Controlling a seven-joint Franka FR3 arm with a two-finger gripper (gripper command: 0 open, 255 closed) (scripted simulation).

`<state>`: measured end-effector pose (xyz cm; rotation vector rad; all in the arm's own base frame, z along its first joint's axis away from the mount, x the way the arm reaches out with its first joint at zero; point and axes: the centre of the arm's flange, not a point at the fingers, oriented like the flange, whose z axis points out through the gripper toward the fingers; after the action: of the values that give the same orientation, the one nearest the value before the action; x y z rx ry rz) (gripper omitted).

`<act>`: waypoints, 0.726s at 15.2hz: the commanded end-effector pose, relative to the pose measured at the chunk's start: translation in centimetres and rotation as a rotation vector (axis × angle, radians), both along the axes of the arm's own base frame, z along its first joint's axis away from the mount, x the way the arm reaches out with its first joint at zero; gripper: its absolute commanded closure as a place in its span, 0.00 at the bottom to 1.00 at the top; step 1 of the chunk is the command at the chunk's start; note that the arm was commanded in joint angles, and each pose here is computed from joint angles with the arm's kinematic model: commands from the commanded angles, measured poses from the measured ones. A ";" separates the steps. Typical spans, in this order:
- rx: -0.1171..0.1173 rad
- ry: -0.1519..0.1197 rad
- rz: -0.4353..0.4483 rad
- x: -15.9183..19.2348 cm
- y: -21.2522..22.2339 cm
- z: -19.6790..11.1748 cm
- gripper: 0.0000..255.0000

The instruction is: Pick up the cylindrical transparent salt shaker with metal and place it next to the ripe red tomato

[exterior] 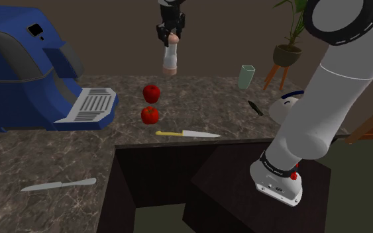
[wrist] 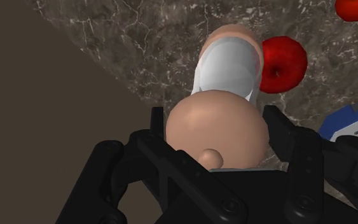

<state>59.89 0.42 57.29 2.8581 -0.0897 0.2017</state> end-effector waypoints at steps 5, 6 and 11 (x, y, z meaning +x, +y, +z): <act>0.000 -0.001 -0.001 3.2 7.2 -1.2 1.00; 0.000 -0.001 -0.001 3.7 8.4 -1.5 1.00; 0.000 -0.001 -0.001 6.4 14.3 -2.7 1.00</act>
<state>65.82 13.53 55.15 2.8580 -0.0904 0.2025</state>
